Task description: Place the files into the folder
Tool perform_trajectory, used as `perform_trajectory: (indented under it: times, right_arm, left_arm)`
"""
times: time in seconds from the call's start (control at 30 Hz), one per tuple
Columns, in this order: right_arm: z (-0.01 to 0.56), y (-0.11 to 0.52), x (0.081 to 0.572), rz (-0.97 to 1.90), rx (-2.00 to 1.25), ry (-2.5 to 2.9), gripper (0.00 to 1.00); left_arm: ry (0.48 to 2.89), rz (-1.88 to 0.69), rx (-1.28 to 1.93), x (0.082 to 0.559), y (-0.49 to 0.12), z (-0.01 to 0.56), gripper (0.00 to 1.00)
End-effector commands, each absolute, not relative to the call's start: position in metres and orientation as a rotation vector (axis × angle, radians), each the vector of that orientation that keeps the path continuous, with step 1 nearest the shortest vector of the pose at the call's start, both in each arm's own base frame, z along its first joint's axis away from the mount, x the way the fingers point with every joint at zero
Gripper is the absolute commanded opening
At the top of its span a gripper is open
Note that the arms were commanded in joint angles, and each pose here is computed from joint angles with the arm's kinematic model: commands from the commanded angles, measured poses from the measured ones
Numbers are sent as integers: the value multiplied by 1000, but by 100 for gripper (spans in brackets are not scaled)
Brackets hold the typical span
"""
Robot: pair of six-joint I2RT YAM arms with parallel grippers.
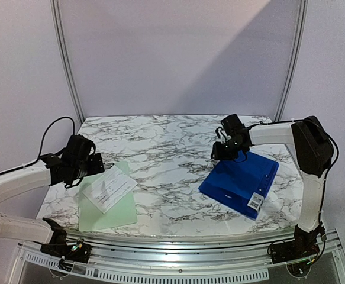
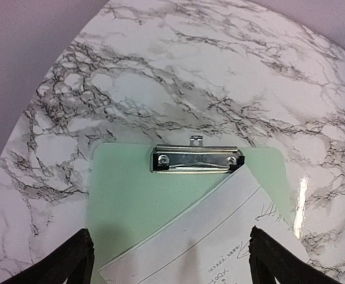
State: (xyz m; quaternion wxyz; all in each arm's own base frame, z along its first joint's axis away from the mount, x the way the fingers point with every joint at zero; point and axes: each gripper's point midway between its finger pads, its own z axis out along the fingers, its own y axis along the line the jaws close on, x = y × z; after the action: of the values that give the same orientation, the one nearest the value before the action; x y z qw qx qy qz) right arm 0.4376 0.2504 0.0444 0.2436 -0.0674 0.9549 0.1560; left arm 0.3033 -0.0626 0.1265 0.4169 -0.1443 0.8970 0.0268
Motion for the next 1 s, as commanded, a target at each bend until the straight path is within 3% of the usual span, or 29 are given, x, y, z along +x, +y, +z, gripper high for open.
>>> perform_trajectory:
  times: [0.0,0.33,0.63,0.97]
  right_arm:
    - [89,291,421,567,-348,2520,52]
    - [116,331,373,731,-466,2453,76]
    - [133,327,366,722,-471,2424,85]
    - [142,320,368,673,-482,2394,88]
  left_arm:
    - [2294,-51,-458,296,-52,107,92]
    - [2274,-72,-855,259,-3,71,92]
    - [2407,-119,-938,225,-12,38,93]
    - [2453,-208,-953,214,-30,26,89]
